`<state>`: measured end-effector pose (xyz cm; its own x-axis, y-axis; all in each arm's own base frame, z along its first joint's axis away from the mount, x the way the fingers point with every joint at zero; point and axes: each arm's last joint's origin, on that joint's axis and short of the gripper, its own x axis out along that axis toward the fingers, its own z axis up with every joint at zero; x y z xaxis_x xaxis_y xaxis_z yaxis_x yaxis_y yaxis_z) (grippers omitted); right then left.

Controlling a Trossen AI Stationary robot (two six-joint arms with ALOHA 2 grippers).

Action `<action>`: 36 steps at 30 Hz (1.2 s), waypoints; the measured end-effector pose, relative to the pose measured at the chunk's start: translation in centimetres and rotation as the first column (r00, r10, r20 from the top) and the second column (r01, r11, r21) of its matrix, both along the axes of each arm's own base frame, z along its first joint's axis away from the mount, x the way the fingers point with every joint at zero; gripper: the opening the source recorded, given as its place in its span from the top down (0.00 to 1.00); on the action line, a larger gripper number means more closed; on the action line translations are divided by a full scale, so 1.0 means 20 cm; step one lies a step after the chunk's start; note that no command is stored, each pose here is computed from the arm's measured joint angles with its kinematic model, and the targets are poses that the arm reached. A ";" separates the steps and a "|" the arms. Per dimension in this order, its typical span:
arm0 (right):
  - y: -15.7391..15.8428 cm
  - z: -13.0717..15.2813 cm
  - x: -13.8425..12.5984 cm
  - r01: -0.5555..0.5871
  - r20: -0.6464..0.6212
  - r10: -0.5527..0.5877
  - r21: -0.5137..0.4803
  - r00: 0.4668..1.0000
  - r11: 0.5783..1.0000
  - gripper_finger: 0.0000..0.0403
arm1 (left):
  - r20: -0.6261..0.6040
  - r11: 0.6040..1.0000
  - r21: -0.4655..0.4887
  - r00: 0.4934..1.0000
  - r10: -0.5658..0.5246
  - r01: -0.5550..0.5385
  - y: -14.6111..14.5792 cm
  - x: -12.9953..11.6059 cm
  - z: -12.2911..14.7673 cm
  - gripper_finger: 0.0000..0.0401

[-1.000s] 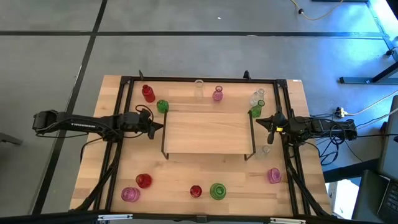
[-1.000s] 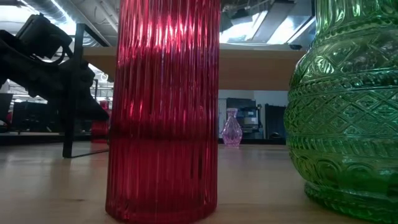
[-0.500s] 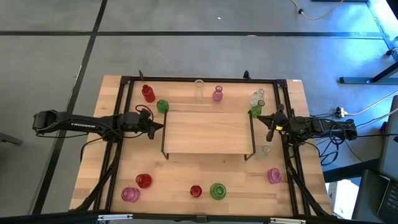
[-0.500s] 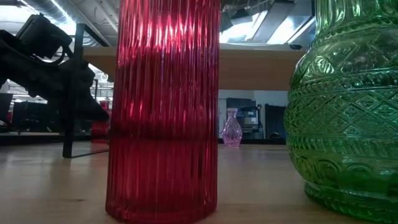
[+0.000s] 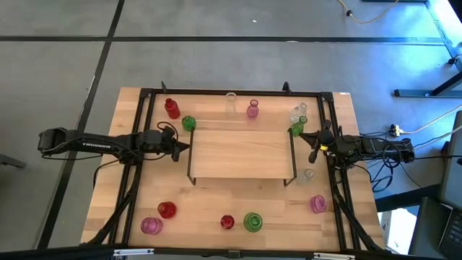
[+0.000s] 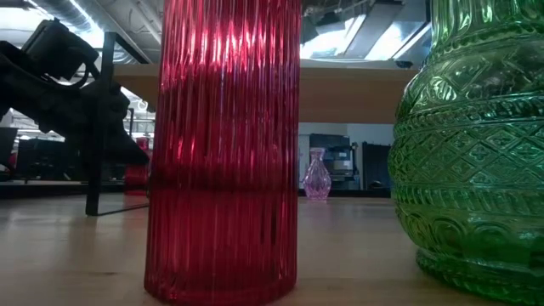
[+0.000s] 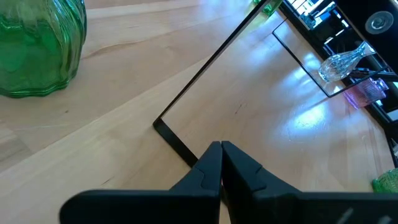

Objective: Sort vases onto shelf
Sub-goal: Put the top right transparent vase on the shelf

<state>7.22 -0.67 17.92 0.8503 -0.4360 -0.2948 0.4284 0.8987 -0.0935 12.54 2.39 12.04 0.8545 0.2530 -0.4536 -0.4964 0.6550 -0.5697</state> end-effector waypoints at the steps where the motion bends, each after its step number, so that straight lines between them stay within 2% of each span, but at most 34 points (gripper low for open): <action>1: 0.00 0.00 0.00 0.004 0.000 -0.004 -0.002 1.000 1.000 1.00 | 0.000 1.000 0.000 1.000 0.000 0.000 0.00 0.00 0.00 1.00; 4: 0.00 0.01 0.00 -0.001 0.029 0.001 0.017 1.000 1.000 1.00 | 0.009 1.000 0.002 1.000 0.014 -0.014 0.00 0.00 0.00 1.00; 8: 0.01 0.07 0.03 -0.065 0.214 0.030 0.158 0.976 0.985 1.00 | 0.061 0.998 -0.054 0.997 0.045 -0.042 0.00 0.01 0.02 1.00; 11: 0.02 0.15 0.03 -0.124 0.432 -0.017 0.296 0.902 0.947 1.00 | 0.123 0.997 -0.049 0.990 0.064 -0.058 0.01 0.02 0.05 1.00; 13: 0.01 0.20 0.03 -0.123 0.539 -0.094 0.353 0.837 0.928 1.00 | 0.191 0.998 -0.046 0.980 0.051 -0.042 0.01 0.03 0.08 1.00; 17: 0.00 0.28 0.01 -0.114 0.666 -0.186 0.381 0.723 0.918 1.00 | 0.293 0.998 -0.027 0.955 -0.048 0.059 0.00 0.05 0.13 1.00; 23: -0.01 0.35 -0.02 -0.124 0.768 -0.259 0.401 0.586 0.908 1.00 | 0.284 0.995 -0.040 0.956 -0.075 0.090 -0.01 0.05 0.12 1.00; 31: -0.02 0.38 -0.04 -0.167 0.812 -0.281 0.415 0.512 0.894 1.00 | 0.079 0.989 -0.129 0.995 -0.061 0.071 -0.02 0.01 0.02 1.00; 33: -0.02 0.39 -0.04 -0.205 0.824 -0.305 0.442 0.477 0.873 1.00 | 0.077 0.988 -0.142 0.996 -0.055 0.065 -0.02 0.01 0.02 1.00; 36: -0.02 0.40 -0.05 -0.222 0.835 -0.320 0.451 0.447 0.865 1.00 | 0.102 0.989 -0.136 0.994 -0.044 0.058 -0.01 0.02 0.03 1.00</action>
